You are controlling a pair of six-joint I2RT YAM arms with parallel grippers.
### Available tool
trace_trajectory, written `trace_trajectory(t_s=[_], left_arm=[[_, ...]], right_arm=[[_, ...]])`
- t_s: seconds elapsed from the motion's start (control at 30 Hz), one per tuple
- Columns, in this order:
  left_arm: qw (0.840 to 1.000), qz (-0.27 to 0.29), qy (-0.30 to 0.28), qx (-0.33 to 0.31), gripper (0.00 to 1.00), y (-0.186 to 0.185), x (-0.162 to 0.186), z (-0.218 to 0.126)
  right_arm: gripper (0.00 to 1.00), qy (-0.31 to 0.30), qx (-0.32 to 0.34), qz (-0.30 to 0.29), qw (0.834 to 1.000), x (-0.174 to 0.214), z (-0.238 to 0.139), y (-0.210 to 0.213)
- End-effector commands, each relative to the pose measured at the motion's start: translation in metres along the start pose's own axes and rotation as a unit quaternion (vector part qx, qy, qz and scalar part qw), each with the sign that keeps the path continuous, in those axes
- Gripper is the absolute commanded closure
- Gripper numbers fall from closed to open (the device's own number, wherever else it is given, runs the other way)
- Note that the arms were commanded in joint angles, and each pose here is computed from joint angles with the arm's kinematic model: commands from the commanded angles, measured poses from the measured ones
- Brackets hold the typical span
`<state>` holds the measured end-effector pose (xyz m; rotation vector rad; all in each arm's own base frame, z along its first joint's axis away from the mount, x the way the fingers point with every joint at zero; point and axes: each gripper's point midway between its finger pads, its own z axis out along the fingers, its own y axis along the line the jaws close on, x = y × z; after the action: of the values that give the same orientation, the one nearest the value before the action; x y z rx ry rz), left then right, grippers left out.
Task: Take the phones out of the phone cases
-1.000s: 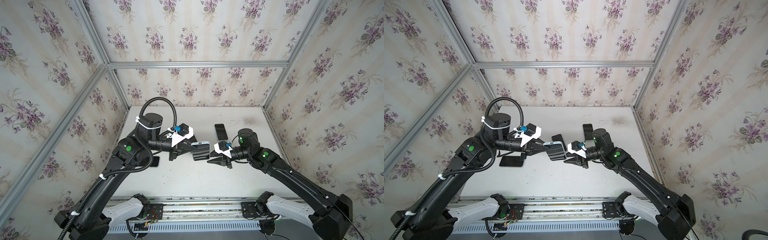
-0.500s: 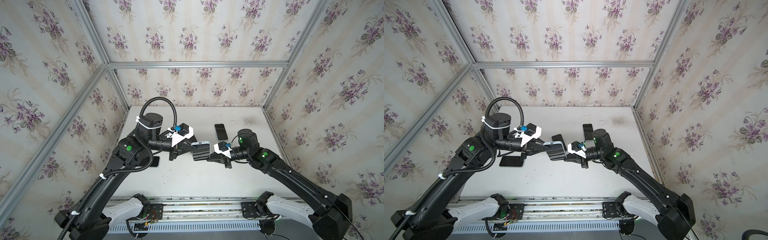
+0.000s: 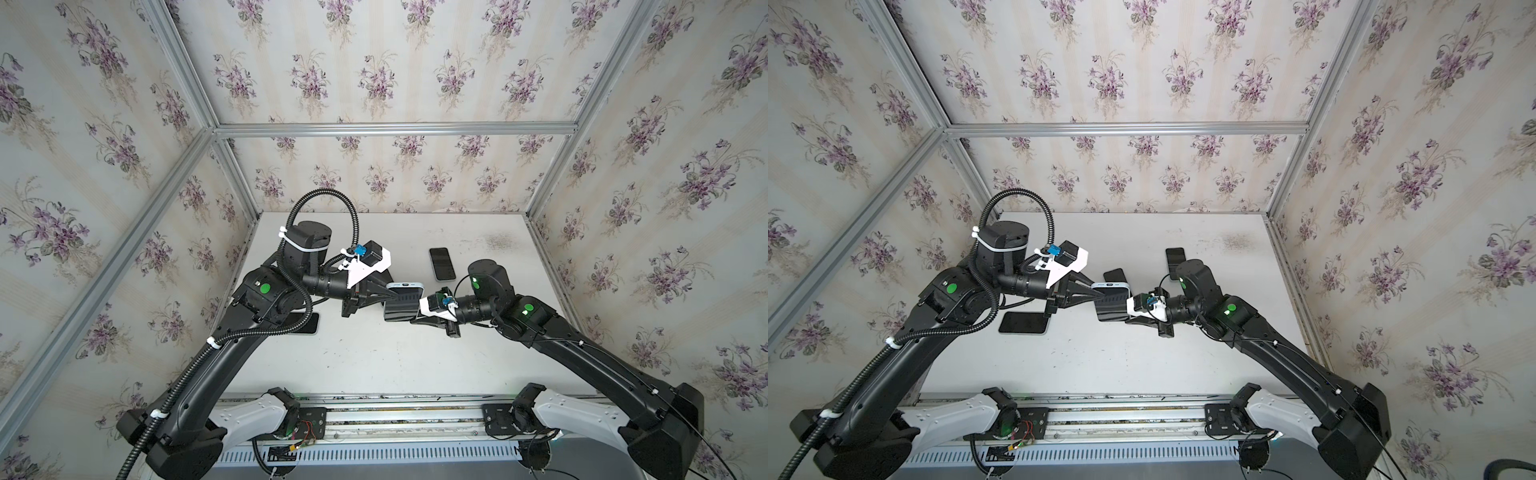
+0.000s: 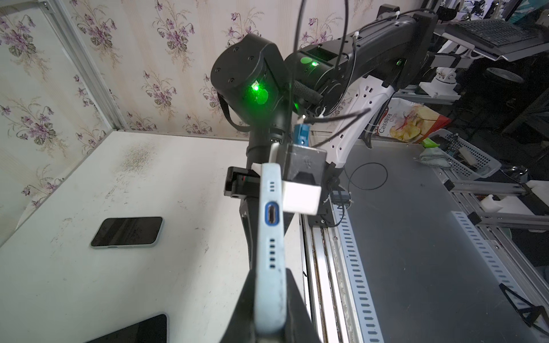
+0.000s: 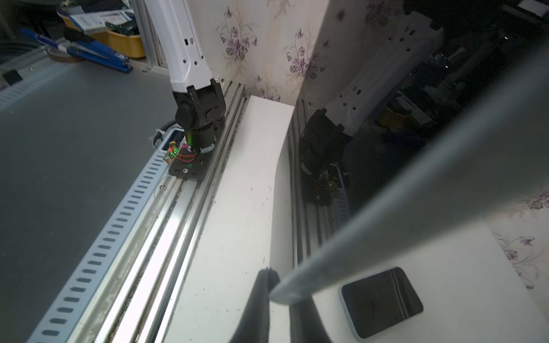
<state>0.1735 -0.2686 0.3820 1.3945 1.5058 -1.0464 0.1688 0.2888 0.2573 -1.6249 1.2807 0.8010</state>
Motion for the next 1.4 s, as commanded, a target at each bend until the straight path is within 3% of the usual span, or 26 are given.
trace_trajectory(t_s=[0.0, 0.23, 0.57, 0.67, 0.73, 0.77, 0.87, 0.93, 1.07, 1.13, 1.27, 1.37], left_arm=[[0.999, 0.002, -0.026, 0.028, 1.00, -0.004, -0.014, 0.004], [0.998, -0.031, -0.012, 0.046, 1.00, 0.011, -0.005, 0.022], [0.995, -0.067, -0.011, 0.068, 1.00, 0.022, -0.003, 0.036], [0.995, -0.073, -0.010, 0.062, 1.00, 0.026, -0.002, 0.037], [0.995, -0.077, -0.020, 0.058, 1.00, 0.027, -0.006, 0.032], [0.995, -0.080, -0.031, 0.052, 1.00, 0.029, -0.010, 0.027], [0.992, -0.097, -0.078, 0.013, 1.00, 0.041, -0.025, 0.007], [0.986, -0.113, -0.118, -0.031, 1.00, 0.053, -0.037, -0.013], [0.961, -0.178, -0.190, -0.090, 1.00, 0.080, -0.044, -0.044], [0.946, -0.222, -0.214, -0.102, 1.00, 0.095, -0.040, -0.053], [0.898, -0.337, -0.267, -0.093, 1.00, 0.131, -0.015, -0.072], [0.869, -0.387, -0.302, -0.061, 1.00, 0.145, -0.002, -0.080]], right_arm=[[1.00, 0.010, 0.053, -0.085, 0.995, -0.008, 0.001, -0.023], [1.00, 0.004, 0.106, -0.141, 0.984, -0.014, 0.007, -0.049], [1.00, -0.037, 0.254, -0.164, 0.953, -0.020, -0.003, -0.090], [0.90, -0.048, 0.263, -0.148, 0.952, -0.019, -0.006, -0.088], [0.70, -0.055, 0.274, -0.129, 0.951, -0.016, -0.011, -0.085], [0.65, -0.064, 0.287, -0.117, 0.949, -0.015, -0.016, -0.084], [0.47, -0.090, 0.342, -0.065, 0.933, -0.009, -0.037, -0.084], [0.40, -0.094, 0.367, -0.014, 0.925, -0.003, -0.049, -0.085], [0.36, -0.112, 0.417, 0.134, 0.892, 0.009, -0.075, -0.090], [0.34, -0.147, 0.428, 0.221, 0.864, 0.012, -0.087, -0.091], [0.33, -0.190, 0.344, 0.347, 0.851, 0.001, -0.075, -0.076], [0.34, -0.199, 0.271, 0.412, 0.847, -0.006, -0.057, -0.066]])
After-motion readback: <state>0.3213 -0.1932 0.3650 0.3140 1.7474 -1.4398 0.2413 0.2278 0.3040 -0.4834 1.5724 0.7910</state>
